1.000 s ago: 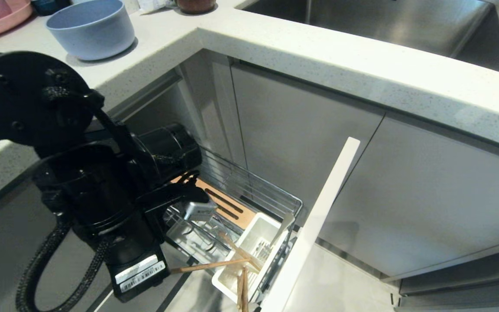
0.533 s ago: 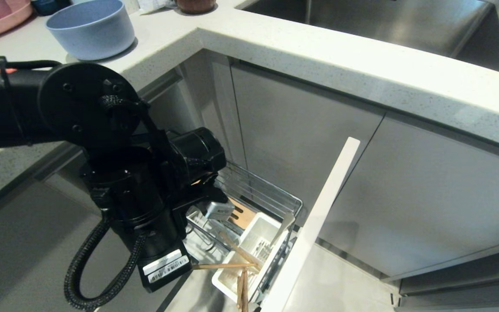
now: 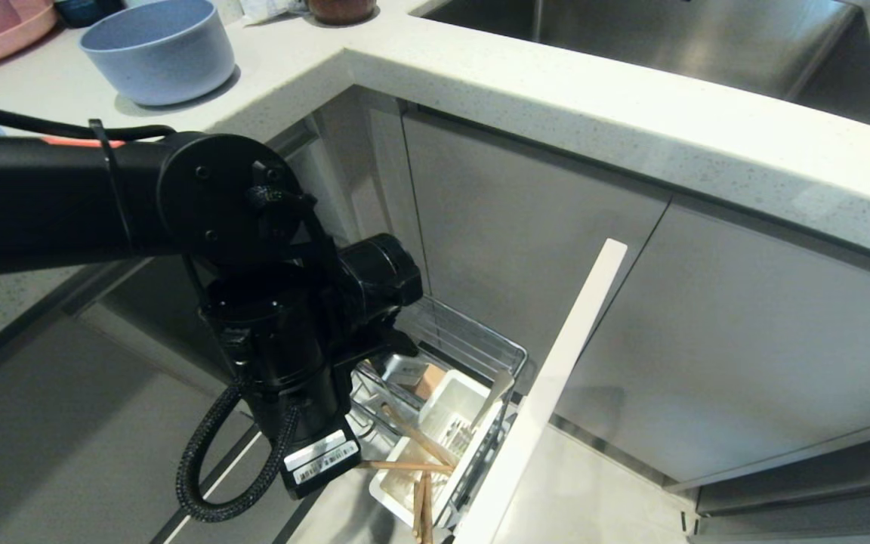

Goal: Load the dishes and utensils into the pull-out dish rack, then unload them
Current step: Pick up the chopsticks and place it in the cupboard

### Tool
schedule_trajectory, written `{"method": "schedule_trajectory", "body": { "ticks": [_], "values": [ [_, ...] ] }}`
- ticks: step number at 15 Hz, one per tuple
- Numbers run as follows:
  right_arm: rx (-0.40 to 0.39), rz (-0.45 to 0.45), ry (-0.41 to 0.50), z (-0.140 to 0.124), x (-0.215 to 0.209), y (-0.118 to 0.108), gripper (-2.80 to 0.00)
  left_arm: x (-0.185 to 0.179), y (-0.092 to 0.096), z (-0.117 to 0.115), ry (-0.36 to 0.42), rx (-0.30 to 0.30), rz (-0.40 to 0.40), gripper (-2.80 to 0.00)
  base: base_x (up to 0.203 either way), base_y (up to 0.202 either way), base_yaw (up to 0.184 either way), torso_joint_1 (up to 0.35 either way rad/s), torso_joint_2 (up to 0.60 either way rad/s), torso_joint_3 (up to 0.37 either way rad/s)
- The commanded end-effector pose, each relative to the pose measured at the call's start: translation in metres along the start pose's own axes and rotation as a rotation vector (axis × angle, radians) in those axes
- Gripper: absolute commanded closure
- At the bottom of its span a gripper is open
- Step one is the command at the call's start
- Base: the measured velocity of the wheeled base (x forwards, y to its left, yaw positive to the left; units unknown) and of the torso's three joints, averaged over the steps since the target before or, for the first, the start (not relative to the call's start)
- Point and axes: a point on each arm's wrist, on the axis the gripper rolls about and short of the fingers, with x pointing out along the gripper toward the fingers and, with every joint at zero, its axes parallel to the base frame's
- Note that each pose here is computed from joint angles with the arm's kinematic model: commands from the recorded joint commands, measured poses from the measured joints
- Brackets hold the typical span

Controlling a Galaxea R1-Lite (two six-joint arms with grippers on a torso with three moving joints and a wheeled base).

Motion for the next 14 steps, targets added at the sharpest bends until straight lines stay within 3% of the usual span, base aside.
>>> {"method": "schedule_trajectory", "body": {
  "ticks": [1,11,12,14],
  "values": [
    [0.000,0.000,-0.003,-0.0005,-0.0002,0.0000,0.00,0.0042,-0.0017,0.0068,0.014,0.011,-0.001,0.00,0.000,0.000,0.000,0.000,0.00,0.000],
    [0.000,0.000,-0.001,-0.0005,-0.0001,0.0000,0.00,0.0052,-0.0089,0.0158,0.010,0.006,0.002,0.00,0.000,0.000,0.000,0.000,0.00,0.000],
    [0.000,0.000,-0.001,-0.0005,-0.0001,0.0000,0.00,0.0047,-0.0088,0.0152,0.009,0.006,0.006,-2.80,0.000,0.000,0.000,0.000,0.00,0.000],
    [0.000,0.000,-0.002,-0.0005,-0.0001,0.0000,0.00,0.0029,-0.0084,0.0151,0.004,-0.007,0.015,-2.80,0.000,0.000,0.000,0.000,0.00,0.000]
  ]
}}
